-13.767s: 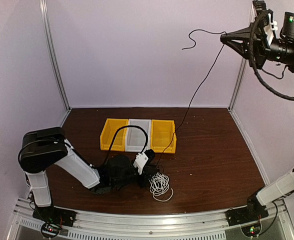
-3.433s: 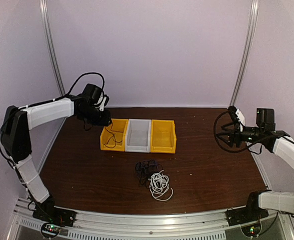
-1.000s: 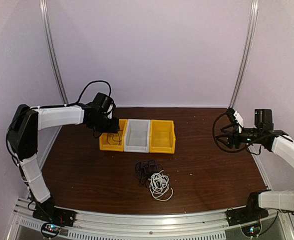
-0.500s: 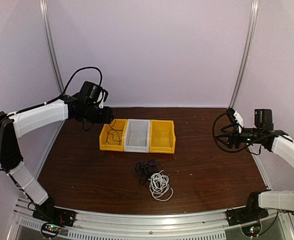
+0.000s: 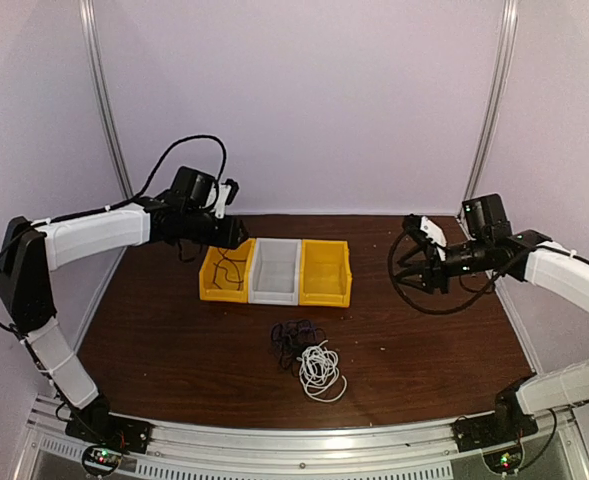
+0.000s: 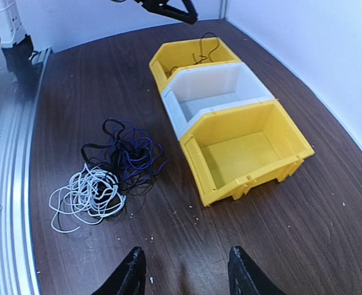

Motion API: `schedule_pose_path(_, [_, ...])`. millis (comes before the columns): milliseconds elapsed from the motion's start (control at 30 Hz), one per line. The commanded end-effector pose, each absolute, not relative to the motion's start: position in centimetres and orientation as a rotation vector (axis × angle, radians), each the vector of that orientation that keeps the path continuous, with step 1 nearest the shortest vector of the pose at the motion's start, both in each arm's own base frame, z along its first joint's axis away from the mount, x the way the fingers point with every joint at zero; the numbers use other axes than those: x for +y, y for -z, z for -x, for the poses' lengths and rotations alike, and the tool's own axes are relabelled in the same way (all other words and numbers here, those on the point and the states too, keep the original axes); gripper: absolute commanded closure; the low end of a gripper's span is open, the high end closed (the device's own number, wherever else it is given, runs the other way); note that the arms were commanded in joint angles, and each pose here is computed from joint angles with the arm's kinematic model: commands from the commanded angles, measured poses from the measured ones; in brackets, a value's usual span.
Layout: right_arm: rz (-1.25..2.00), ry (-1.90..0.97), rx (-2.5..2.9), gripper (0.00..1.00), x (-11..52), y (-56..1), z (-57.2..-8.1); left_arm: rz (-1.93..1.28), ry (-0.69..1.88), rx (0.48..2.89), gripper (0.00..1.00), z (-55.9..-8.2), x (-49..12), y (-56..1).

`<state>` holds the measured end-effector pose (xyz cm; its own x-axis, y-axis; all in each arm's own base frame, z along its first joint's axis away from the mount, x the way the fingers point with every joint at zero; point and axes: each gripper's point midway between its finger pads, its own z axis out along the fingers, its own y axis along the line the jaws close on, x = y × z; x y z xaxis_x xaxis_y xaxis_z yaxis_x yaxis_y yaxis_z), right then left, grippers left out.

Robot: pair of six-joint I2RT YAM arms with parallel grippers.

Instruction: Untangle the cables

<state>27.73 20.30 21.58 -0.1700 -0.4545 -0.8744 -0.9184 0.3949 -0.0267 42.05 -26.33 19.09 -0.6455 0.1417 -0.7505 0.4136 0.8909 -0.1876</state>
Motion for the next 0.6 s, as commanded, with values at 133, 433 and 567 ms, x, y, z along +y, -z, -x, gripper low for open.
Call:
schedule_pose_path(133, [1.489,-0.673,1.799,0.54,27.0,-19.0,-26.7,-0.760,0.718,2.162,0.48,-31.9,-32.6,-17.7])
schedule_pose_path(433, [1.639,-0.777,1.778,0.56,32.7,-16.9,-25.6,-0.711,0.821,2.275,0.51,-25.8,-32.1,-14.0])
schedule_pose_path(567, [1.666,-0.805,1.797,0.56,33.6,-16.2,-24.9,-0.676,0.811,2.303,0.52,-25.9,-31.8,-12.9])
